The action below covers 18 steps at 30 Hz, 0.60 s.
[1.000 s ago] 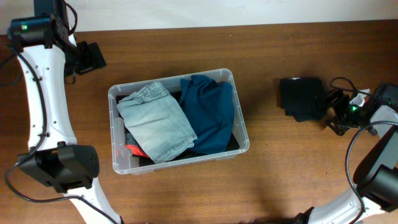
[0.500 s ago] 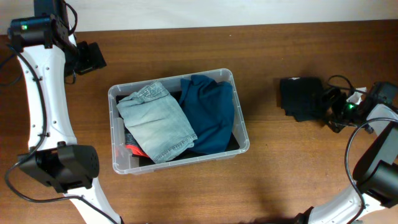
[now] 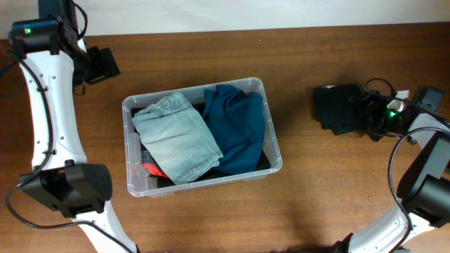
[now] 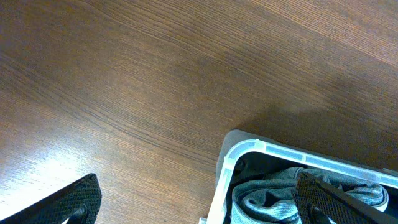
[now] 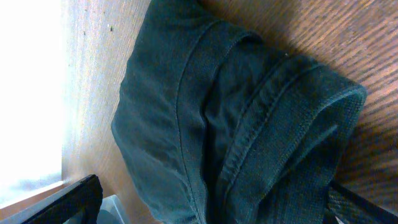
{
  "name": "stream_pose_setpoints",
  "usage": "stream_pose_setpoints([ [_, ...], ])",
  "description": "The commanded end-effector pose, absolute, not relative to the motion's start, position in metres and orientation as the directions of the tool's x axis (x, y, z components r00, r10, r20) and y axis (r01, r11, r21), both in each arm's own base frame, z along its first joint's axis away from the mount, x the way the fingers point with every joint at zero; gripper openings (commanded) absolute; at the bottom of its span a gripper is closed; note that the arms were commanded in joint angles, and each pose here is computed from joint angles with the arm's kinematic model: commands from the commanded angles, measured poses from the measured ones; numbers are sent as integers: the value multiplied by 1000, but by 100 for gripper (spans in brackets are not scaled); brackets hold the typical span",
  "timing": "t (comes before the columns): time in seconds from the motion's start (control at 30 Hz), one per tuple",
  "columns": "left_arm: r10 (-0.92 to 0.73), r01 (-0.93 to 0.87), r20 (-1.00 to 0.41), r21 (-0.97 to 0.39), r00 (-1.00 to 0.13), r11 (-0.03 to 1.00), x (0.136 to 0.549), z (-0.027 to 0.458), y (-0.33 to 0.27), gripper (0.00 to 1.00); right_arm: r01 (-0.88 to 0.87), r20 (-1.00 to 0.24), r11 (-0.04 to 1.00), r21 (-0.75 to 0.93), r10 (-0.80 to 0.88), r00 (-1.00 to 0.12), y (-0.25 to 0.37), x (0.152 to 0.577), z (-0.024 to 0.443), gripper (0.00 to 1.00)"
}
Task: Pack container
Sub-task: 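Lower the right gripper onto the folded black garment and close it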
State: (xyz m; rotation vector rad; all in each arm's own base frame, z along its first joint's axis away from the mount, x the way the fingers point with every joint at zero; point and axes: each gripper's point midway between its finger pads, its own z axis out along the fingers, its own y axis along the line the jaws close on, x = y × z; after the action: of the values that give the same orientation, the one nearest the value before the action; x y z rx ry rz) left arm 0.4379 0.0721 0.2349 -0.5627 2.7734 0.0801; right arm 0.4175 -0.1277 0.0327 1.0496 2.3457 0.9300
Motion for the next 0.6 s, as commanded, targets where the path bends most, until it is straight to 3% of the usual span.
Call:
stream_pose_setpoints([
  [0.0,-385,-400,-313,-18,-869,917,436,237,73,99,625,18,502,598,771,-636,-117,392,-30,98],
  [0.17,-385,-400,-313,-18,-869,917,436,237,73,99,645,39,500,578,773,-633,-117,388,-43,99],
  [0.23,-385,-400,-313,-18,-869,917,436,237,73,99,651,45,500,572,773,-633,-117,387,-49,90],
  [0.33,-385,-400,-313,-18,-869,917,436,237,73,99,658,57,495,568,773,-632,-116,385,-56,67],
  [0.43,-385,-400,-313,-18,-869,917,436,237,73,99,663,67,493,564,773,-631,-115,383,-60,62],
  [0.57,-385,-400,-313,-18,-869,917,436,237,73,99,665,60,497,557,774,-630,-117,383,-62,39],
])
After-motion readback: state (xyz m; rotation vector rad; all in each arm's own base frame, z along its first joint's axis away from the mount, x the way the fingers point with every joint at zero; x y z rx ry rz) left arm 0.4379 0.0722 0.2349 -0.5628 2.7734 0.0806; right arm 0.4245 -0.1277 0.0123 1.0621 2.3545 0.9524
